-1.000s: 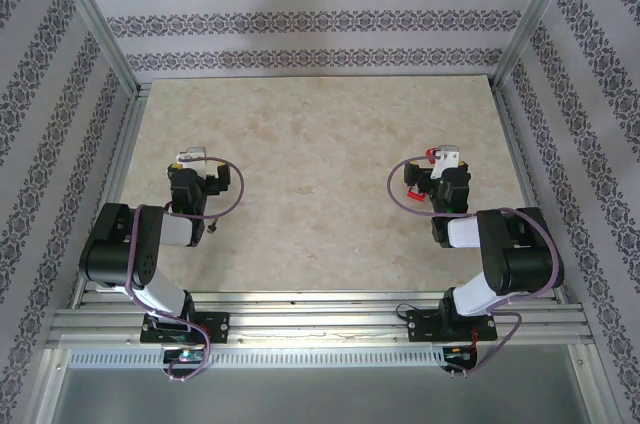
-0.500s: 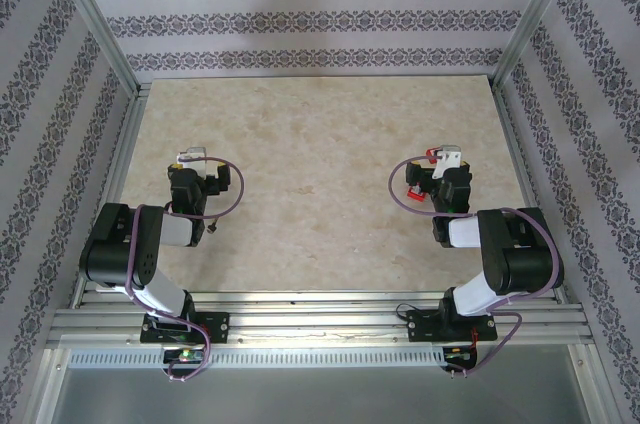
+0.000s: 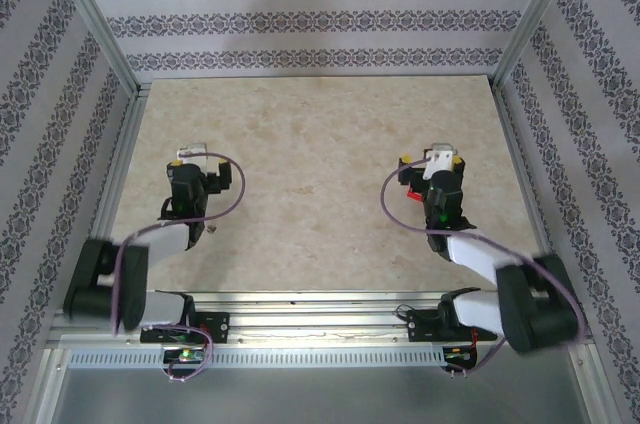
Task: Unlock with the key
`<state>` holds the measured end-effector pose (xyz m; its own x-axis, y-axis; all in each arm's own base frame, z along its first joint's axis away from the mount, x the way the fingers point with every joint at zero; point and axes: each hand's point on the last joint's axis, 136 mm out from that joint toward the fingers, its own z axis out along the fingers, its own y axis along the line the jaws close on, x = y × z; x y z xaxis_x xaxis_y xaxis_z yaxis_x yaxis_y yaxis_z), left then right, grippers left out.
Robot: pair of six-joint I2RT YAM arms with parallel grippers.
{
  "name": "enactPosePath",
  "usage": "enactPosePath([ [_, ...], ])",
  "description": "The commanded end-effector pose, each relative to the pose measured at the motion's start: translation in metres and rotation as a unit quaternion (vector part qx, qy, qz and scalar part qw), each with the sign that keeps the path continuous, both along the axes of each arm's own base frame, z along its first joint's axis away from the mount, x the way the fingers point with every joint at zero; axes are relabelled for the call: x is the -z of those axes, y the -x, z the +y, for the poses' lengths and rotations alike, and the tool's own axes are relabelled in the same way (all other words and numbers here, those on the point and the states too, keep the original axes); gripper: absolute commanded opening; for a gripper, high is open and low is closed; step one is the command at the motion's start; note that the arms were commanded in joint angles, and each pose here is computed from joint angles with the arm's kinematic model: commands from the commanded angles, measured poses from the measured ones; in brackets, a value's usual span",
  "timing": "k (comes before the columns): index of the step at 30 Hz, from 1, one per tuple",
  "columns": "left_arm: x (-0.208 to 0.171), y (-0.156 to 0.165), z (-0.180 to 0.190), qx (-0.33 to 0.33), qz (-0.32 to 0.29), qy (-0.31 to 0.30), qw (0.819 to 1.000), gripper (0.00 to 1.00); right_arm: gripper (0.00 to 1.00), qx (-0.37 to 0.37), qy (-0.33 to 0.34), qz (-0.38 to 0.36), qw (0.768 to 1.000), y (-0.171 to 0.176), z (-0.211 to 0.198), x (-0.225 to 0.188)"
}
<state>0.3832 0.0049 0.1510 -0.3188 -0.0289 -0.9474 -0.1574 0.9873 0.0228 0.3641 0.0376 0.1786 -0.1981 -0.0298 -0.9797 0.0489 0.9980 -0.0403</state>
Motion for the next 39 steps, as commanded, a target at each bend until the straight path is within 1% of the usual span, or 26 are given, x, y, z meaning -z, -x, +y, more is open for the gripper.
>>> enactPosePath([
  [1, -0.043, 0.031, 0.002, -0.057, 0.049, 0.1, 0.992, 1.0, 0.98, 0.005, -0.037, 0.071, 0.997, 0.024, 0.007, -0.027],
  [2, -0.052, 0.041, -0.01, -0.043, 0.064, 0.158, 0.984, 1.0, 0.98, -0.02, -0.056, 0.094, 0.994, 0.035, 0.019, -0.026],
  [4, -0.059, 0.062, -0.044, 0.017, 0.108, 0.239, 0.965, 1.0, 0.98, -0.054, -0.08, 0.126, 0.987, 0.056, 0.04, -0.024],
  [5, -0.058, 0.076, -0.053, 0.019, 0.139, 0.262, 0.955, 0.99, 0.98, -0.063, -0.093, 0.14, 0.984, 0.067, 0.05, -0.021],
  [6, -0.053, 0.095, -0.054, 0.0, 0.177, 0.278, 0.944, 1.0, 0.98, -0.084, -0.098, 0.156, 0.979, 0.078, 0.062, -0.017],
  [7, -0.047, 0.11, -0.054, -0.013, 0.208, 0.29, 0.934, 1.0, 0.98, -0.103, -0.1, 0.17, 0.975, 0.088, 0.073, -0.013],
  [9, -0.033, 0.146, -0.051, -0.038, 0.271, 0.294, 0.916, 1.0, 0.98, -0.142, -0.095, 0.202, 0.964, 0.111, 0.097, -0.003],
  [11, -0.022, 0.172, -0.05, -0.042, 0.312, 0.288, 0.904, 1.0, 0.98, -0.177, -0.092, 0.227, 0.953, 0.13, 0.118, 0.006],
  [12, -0.013, 0.183, -0.044, -0.057, 0.329, 0.279, 0.9, 1.0, 0.98, -0.193, -0.089, 0.238, 0.948, 0.139, 0.128, 0.01],
  [13, -0.006, 0.19, -0.043, -0.064, 0.343, 0.278, 0.895, 1.0, 0.98, -0.202, -0.086, 0.245, 0.944, 0.146, 0.134, 0.014],
  [16, 0.004, 0.189, -0.052, -0.067, 0.369, 0.298, 0.878, 0.99, 0.98, -0.237, -0.077, 0.256, 0.934, 0.165, 0.156, 0.022],
  [17, 0.009, 0.185, -0.053, -0.069, 0.376, 0.3, 0.874, 0.97, 0.98, -0.244, -0.07, 0.258, 0.932, 0.17, 0.161, 0.024],
  [19, 0.025, 0.186, -0.037, -0.113, 0.392, 0.263, 0.874, 0.94, 0.98, -0.261, -0.057, 0.26, 0.928, 0.179, 0.171, 0.024],
  [20, 0.034, 0.189, -0.032, -0.132, 0.403, 0.254, 0.87, 0.94, 0.98, -0.264, -0.053, 0.26, 0.927, 0.182, 0.174, 0.024],
  [22, 0.042, 0.19, -0.031, -0.148, 0.398, 0.266, 0.865, 0.91, 0.98, -0.275, -0.047, 0.261, 0.924, 0.189, 0.179, 0.024],
  [24, 0.049, 0.187, -0.028, -0.16, 0.373, 0.282, 0.869, 0.87, 0.98, -0.276, -0.043, 0.256, 0.926, 0.192, 0.181, 0.028],
  [25, 0.053, 0.186, -0.026, -0.167, 0.371, 0.285, 0.868, 0.85, 0.98, -0.279, -0.043, 0.257, 0.924, 0.193, 0.183, 0.03],
  [27, 0.062, 0.183, -0.026, -0.176, 0.384, 0.292, 0.858, 0.82, 0.98, -0.282, -0.043, 0.263, 0.922, 0.196, 0.184, 0.033],
  [29, 0.07, 0.178, -0.023, -0.185, 0.391, 0.284, 0.855, 0.78, 0.98, -0.286, -0.043, 0.263, 0.92, 0.199, 0.185, 0.035],
  [31, 0.08, 0.172, -0.019, -0.197, 0.399, 0.29, 0.847, 0.73, 0.98, -0.292, -0.043, 0.263, 0.919, 0.202, 0.187, 0.036],
  [32, 0.086, 0.17, -0.017, -0.202, 0.403, 0.294, 0.843, 0.69, 0.98, -0.293, -0.042, 0.263, 0.918, 0.204, 0.187, 0.037],
  [34, 0.093, 0.164, -0.013, -0.21, 0.399, 0.302, 0.84, 0.62, 0.98, -0.296, -0.043, 0.267, 0.916, 0.208, 0.186, 0.039],
  [35, 0.095, 0.16, -0.011, -0.212, 0.397, 0.306, 0.839, 0.6, 0.98, -0.297, -0.042, 0.268, 0.915, 0.21, 0.186, 0.04],
  [39, 0.106, 0.148, -0.007, -0.219, 0.403, 0.316, 0.83, 0.59, 0.98, -0.304, -0.048, 0.266, 0.914, 0.216, 0.188, 0.042],
])
